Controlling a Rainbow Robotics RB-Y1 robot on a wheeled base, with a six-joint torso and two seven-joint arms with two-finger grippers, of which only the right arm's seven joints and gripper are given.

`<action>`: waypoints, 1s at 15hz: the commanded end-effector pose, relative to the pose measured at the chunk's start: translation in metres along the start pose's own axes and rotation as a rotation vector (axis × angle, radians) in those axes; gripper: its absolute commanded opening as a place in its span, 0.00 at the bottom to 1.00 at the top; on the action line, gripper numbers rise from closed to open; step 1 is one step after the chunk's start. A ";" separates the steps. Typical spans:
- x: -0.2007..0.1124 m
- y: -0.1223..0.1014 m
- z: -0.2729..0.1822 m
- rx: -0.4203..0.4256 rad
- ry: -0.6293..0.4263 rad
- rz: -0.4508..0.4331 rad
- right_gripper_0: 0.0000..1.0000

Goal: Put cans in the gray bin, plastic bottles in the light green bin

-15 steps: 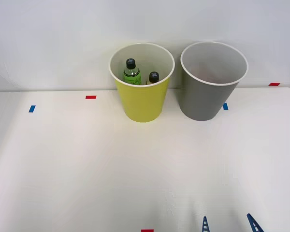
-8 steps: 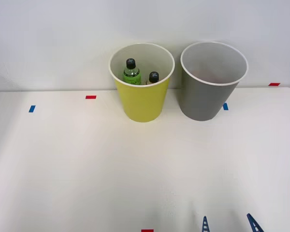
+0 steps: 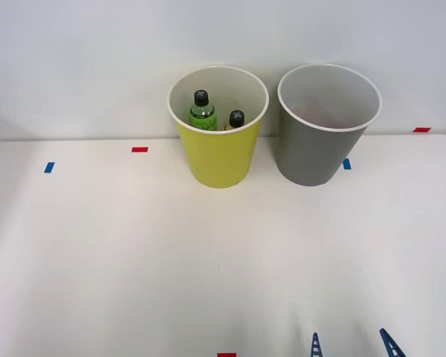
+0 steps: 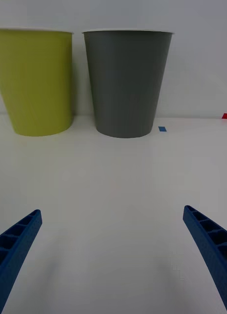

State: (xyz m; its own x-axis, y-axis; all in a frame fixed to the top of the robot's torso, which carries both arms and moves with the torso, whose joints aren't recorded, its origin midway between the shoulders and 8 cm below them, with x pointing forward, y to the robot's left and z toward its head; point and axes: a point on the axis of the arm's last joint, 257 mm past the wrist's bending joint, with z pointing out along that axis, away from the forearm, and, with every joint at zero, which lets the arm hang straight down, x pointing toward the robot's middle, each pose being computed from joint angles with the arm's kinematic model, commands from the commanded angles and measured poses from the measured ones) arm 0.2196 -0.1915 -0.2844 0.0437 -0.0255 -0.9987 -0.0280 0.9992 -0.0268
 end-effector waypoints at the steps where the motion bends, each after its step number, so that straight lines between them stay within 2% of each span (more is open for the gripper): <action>1: 0.000 0.000 0.000 0.000 0.000 0.000 1.00; 15: 0.000 0.000 0.000 0.000 0.000 0.000 1.00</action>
State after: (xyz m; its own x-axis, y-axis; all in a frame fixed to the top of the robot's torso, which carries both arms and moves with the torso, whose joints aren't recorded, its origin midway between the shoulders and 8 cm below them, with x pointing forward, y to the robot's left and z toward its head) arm 0.2196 -0.1915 -0.2844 0.0437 -0.0256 -0.9987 -0.0280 0.9992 -0.0268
